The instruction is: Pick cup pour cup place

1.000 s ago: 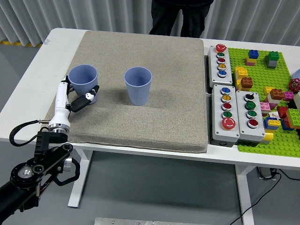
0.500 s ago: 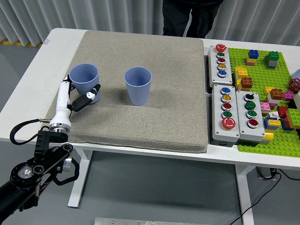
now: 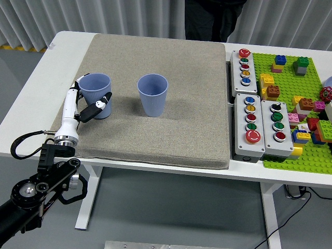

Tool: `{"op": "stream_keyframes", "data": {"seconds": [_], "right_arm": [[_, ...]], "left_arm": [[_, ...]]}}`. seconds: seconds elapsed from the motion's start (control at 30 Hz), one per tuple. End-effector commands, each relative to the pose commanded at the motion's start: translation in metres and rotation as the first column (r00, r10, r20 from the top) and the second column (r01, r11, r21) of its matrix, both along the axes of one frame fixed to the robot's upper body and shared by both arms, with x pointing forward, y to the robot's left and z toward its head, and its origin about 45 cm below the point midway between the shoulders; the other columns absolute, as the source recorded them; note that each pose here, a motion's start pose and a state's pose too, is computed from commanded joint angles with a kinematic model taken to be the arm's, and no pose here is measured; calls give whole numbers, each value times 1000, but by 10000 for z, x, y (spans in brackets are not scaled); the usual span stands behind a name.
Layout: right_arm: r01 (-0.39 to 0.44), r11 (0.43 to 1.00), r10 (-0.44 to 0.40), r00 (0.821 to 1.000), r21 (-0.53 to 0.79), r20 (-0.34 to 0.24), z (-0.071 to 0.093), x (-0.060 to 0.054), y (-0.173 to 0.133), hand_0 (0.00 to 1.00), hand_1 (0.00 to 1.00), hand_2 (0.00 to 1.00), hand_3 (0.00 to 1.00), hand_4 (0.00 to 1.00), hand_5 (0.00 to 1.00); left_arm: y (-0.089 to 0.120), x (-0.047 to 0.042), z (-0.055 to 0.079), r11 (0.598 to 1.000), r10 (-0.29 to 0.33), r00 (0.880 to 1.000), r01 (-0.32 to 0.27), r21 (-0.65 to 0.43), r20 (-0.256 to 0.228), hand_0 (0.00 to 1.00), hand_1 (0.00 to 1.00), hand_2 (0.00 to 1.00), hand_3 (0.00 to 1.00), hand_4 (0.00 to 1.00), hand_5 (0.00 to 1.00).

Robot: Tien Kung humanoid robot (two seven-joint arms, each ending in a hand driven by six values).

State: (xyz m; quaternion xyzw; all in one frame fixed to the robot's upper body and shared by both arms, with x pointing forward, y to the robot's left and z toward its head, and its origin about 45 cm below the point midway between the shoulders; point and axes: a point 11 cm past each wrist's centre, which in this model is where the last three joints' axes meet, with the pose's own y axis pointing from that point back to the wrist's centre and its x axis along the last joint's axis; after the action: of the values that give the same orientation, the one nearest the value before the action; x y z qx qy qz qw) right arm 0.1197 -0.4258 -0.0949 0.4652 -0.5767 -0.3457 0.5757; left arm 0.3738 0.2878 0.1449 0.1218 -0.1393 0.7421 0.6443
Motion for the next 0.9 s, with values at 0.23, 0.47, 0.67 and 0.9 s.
{"op": "stream_keyframes", "data": {"seconds": [0.23, 0.47, 0.67, 0.9], "right_arm": [[-1, 1000, 1, 1000, -1, 1, 2, 7, -2, 696, 686, 621, 601, 43, 214], [-2, 1000, 2, 1000, -1, 0, 2, 3, -3, 697, 685, 622, 601, 44, 213], [-2, 1000, 2, 1000, -1, -4, -2, -14, -5, 697, 686, 619, 600, 43, 213], [-6, 1000, 6, 1000, -2, -11, -9, -45, -8, 697, 684, 619, 600, 44, 213]], "left_arm": [[5, -50, -12, 1000, 1, 1000, -1, 1, 2, 748, 756, 832, 887, 877, 378], [8, -89, -1, 1000, -6, 1000, 6, 11, 6, 747, 758, 833, 888, 877, 378], [24, -142, -17, 1000, -6, 1000, 6, 9, 2, 749, 758, 833, 886, 879, 379], [60, -224, -62, 1000, -5, 1000, 6, 18, -10, 750, 762, 834, 885, 879, 380]]}}
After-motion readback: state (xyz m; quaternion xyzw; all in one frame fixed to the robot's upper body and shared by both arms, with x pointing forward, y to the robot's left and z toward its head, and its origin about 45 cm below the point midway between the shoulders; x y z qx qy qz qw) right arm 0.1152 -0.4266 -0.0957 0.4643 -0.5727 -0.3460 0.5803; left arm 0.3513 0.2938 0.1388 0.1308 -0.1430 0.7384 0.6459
